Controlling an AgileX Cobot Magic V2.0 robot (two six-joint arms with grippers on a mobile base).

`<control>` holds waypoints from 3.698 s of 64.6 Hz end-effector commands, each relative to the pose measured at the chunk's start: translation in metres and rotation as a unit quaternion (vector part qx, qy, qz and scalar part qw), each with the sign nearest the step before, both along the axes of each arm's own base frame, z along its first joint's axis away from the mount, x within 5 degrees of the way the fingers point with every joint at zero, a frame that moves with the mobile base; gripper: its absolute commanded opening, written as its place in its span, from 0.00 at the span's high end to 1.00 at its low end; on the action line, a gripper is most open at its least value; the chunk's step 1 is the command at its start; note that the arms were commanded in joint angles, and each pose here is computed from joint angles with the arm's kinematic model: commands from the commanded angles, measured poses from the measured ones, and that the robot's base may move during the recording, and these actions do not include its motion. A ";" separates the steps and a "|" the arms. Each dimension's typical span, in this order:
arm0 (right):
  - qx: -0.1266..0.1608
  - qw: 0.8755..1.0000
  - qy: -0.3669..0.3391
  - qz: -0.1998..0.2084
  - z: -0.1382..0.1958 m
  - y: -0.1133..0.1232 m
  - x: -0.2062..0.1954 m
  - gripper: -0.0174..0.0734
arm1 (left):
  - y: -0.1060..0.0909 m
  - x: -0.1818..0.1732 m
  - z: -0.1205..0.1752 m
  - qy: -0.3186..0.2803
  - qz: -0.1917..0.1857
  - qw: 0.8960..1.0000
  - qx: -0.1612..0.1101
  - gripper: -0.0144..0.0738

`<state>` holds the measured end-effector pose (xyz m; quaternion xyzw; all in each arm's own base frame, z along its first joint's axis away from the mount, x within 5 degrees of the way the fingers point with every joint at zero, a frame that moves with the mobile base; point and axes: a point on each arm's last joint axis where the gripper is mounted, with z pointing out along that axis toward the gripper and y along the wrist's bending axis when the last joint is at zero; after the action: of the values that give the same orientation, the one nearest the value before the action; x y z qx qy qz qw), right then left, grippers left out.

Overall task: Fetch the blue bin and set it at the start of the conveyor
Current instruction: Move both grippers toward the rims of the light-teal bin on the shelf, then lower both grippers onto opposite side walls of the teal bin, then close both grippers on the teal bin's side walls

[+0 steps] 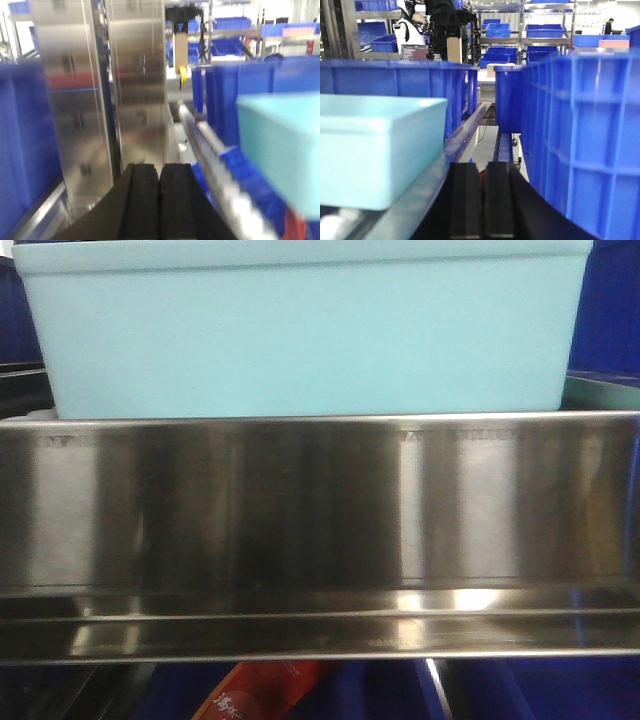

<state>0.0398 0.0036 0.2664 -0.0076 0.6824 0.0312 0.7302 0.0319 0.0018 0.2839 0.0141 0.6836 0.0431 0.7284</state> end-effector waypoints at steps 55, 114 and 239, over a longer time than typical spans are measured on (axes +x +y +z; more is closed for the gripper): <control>-0.008 0.996 0.085 0.026 0.145 0.005 -0.004 0.99 | -0.006 0.041 0.152 0.105 -0.036 0.992 -0.057 0.96; 0.000 0.956 0.230 0.181 0.180 0.050 0.134 0.99 | -0.088 0.158 0.182 0.242 -0.252 0.937 -0.015 0.96; 0.001 0.824 0.565 -0.031 0.069 0.100 0.324 0.56 | -0.136 0.330 0.059 0.527 0.037 0.847 -0.061 0.51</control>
<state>0.3646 0.1045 0.3330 0.0325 0.9761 0.0093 0.2148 0.3597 -0.1340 0.3468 -0.0275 0.9641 0.0146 0.2636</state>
